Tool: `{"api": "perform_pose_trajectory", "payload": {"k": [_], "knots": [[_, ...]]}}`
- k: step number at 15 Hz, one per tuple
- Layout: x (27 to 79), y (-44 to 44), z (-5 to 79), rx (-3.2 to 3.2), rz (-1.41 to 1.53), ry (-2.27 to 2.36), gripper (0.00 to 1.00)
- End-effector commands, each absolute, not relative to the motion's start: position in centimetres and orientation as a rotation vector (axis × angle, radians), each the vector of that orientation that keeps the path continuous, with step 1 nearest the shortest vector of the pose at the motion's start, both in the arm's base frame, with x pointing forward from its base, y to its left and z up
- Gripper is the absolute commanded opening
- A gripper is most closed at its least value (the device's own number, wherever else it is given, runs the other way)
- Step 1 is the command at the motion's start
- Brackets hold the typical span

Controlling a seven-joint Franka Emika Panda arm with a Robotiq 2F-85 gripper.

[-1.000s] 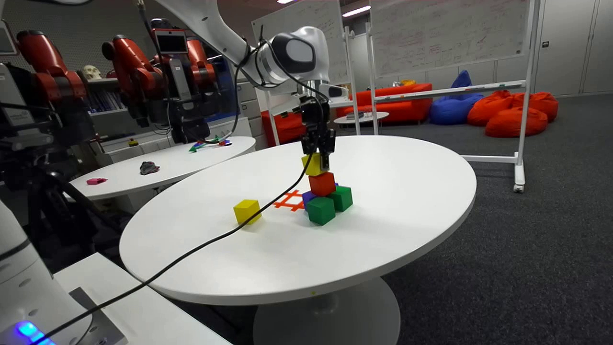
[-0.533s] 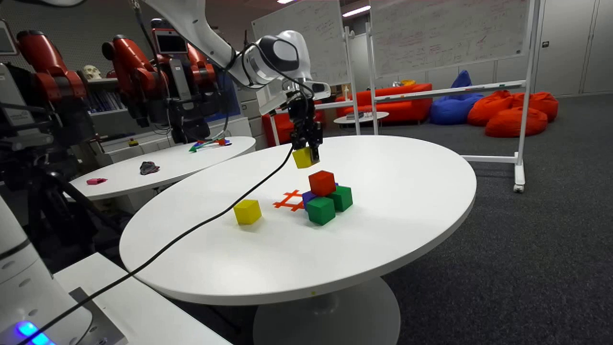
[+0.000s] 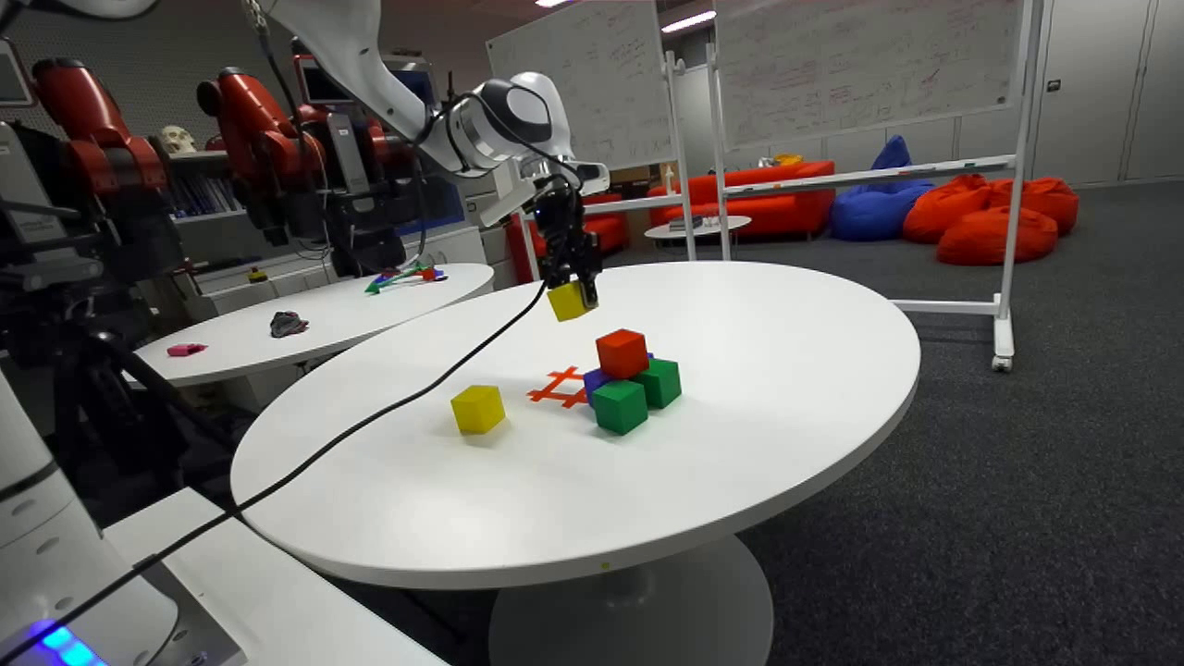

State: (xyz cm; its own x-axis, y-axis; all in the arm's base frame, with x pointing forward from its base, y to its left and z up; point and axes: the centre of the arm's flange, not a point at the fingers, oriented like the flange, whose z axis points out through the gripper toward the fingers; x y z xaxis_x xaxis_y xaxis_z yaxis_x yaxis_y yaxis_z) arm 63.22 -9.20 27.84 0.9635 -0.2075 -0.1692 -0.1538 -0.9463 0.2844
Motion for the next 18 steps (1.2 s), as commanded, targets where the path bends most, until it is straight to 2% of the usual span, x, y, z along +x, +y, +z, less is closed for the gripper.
{"api": "perform_pose_trajectory", "payload": {"k": [1, 12, 18], "knots": [[63.2, -7.7, 28.6, 2.83, -0.273, -0.205, 0.3], [63.4, -4.5, 28.8, 2.919, -0.258, 0.128, 0.3], [63.5, -4.1, 28.6, 2.895, -0.261, 0.115, 0.3]]}}
